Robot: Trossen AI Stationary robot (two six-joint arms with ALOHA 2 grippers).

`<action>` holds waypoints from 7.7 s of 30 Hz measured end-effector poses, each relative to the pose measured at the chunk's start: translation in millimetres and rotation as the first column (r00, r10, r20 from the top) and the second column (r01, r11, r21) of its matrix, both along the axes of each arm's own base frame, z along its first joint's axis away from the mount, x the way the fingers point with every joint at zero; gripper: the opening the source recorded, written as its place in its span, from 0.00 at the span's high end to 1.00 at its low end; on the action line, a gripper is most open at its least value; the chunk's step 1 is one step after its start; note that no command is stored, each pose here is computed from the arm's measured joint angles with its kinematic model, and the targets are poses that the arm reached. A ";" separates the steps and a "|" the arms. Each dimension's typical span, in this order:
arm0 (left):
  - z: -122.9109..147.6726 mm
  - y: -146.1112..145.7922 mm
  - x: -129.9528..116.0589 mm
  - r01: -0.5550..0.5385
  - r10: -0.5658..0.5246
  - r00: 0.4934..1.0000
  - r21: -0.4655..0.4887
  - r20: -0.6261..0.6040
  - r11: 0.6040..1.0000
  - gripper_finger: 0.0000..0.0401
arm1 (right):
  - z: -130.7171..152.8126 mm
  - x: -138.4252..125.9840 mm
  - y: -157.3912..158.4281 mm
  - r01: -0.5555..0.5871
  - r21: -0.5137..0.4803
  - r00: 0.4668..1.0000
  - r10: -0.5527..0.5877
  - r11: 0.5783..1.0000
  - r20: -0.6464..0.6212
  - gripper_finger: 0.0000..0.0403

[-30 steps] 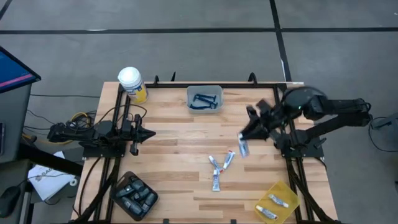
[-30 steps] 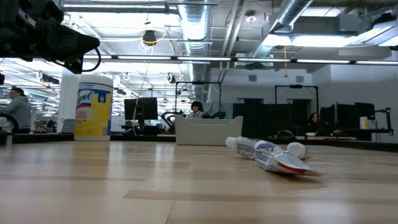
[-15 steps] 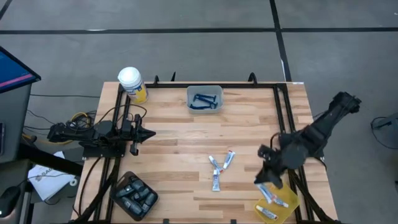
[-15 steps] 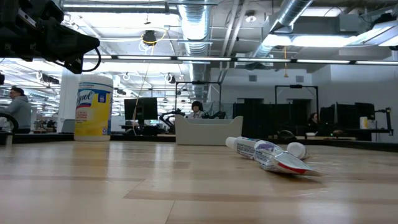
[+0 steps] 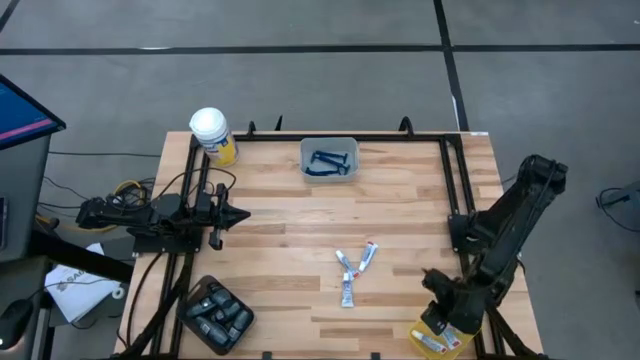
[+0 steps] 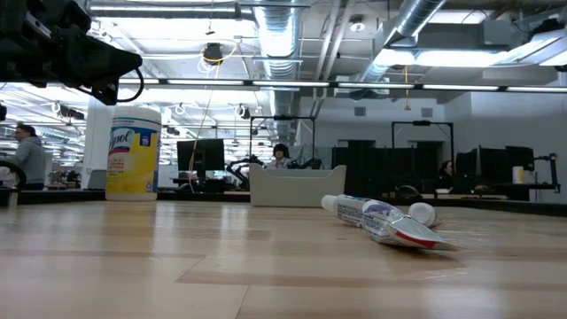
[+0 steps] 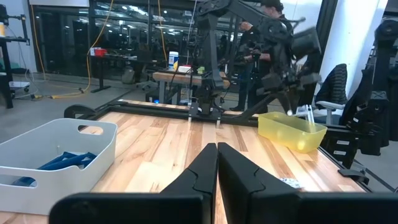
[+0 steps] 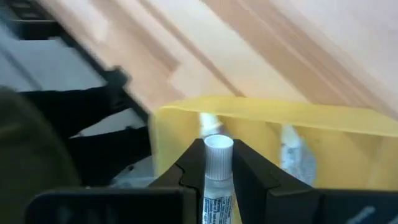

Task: Pick & Place Travel size toiletries
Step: Put the white toothpaste into the yellow bin

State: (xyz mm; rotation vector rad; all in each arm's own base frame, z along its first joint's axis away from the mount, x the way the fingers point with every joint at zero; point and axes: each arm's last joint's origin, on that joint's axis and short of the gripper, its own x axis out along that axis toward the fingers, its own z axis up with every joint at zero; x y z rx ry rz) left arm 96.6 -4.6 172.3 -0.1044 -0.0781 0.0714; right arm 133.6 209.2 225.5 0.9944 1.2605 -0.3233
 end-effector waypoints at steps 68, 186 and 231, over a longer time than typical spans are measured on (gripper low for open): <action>0.0 0.0 0.0 0.000 0.000 1.000 0.000 0.000 1.000 0.98 | 12.1 96.7 -124.8 -0.539 -0.480 0.746 0.657 0.692 0.110 0.46; 0.2 0.0 0.0 0.000 0.000 1.000 0.000 0.002 1.000 0.98 | -49.1 43.3 -156.5 -0.576 -0.336 0.809 0.461 0.745 -0.366 0.44; 0.1 0.0 0.0 0.000 0.000 1.000 0.000 0.002 1.000 0.98 | -56.6 107.5 -153.8 -0.541 -0.264 0.841 0.518 0.799 -0.157 0.87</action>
